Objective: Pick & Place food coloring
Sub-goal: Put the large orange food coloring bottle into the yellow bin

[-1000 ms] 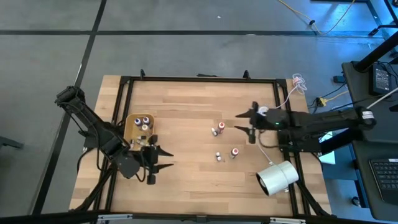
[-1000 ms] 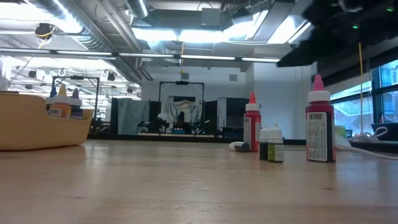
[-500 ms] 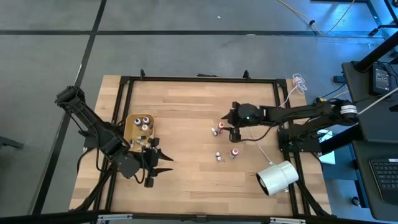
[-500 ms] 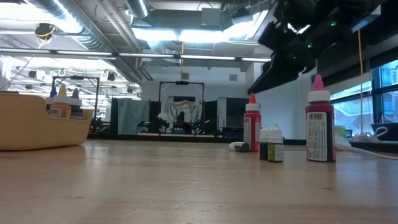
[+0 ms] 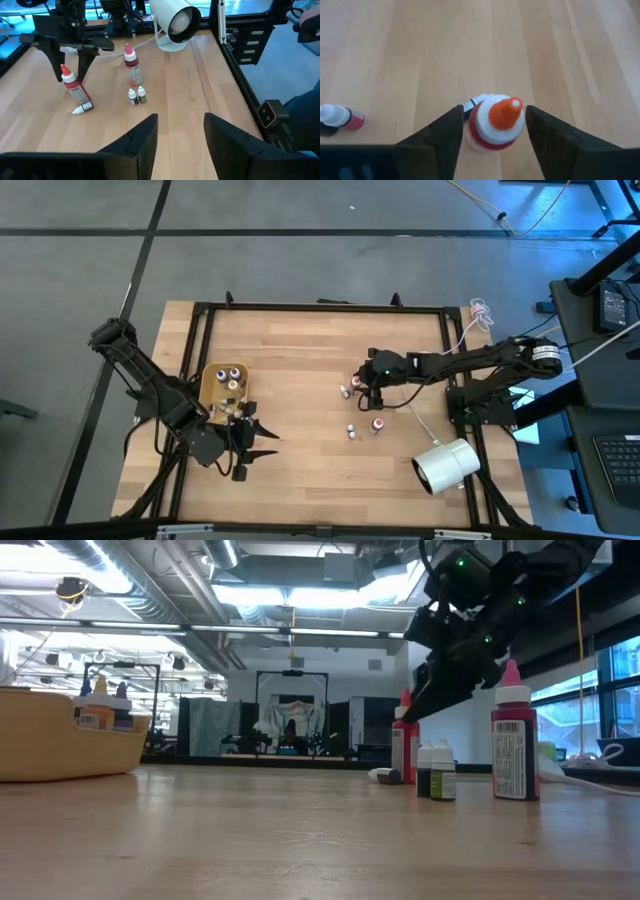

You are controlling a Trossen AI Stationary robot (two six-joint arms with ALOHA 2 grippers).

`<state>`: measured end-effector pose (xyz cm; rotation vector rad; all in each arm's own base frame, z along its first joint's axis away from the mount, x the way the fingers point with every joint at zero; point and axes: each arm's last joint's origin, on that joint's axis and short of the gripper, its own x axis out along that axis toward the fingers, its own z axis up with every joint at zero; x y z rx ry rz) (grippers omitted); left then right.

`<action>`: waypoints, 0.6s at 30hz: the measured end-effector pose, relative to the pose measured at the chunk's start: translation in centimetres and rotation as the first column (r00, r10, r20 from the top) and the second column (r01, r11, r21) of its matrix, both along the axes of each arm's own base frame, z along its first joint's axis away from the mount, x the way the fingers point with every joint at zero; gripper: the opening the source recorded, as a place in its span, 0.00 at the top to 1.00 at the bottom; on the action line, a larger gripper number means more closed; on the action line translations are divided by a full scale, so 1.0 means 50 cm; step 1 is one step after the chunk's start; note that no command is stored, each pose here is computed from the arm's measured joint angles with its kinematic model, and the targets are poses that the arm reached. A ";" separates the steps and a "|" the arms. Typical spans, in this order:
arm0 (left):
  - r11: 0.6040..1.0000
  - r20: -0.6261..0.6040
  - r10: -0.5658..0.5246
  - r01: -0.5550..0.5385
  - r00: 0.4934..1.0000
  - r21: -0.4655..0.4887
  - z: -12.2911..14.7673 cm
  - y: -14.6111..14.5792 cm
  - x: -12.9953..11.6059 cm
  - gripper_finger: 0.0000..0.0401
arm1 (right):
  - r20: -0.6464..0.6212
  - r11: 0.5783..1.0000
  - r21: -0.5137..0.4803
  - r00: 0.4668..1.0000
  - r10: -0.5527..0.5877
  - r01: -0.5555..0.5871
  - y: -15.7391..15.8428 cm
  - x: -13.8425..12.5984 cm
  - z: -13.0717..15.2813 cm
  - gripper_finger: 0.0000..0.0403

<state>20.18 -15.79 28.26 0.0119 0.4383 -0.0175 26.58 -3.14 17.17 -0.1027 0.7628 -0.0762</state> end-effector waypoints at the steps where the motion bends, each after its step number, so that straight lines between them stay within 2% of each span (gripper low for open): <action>1: 1.000 0.000 0.000 0.000 1.000 0.000 0.000 0.000 0.000 0.61 | 0.002 1.000 -0.006 1.000 0.005 -0.005 0.000 0.001 0.000 0.50; 7: 1.000 -0.001 -0.012 0.012 1.000 0.025 0.000 0.000 0.000 0.62 | 0.012 1.000 -0.020 1.000 0.019 -0.018 0.000 0.001 0.004 0.70; 11: 1.000 -0.001 -0.013 0.013 1.000 0.028 0.000 0.000 0.000 0.62 | 0.014 0.997 -0.075 1.000 0.026 -0.025 -0.003 0.010 0.018 0.70; 13: 1.000 -0.001 -0.013 0.013 1.000 0.027 0.000 0.000 0.000 0.61 | 0.059 0.995 -0.094 0.998 0.019 -0.014 -0.008 0.025 0.050 0.70; 18: 0.999 -0.001 -0.015 0.015 1.000 0.033 0.000 0.000 0.000 0.61 | 0.237 0.996 -0.090 0.971 0.040 -0.019 -0.021 0.080 0.173 0.70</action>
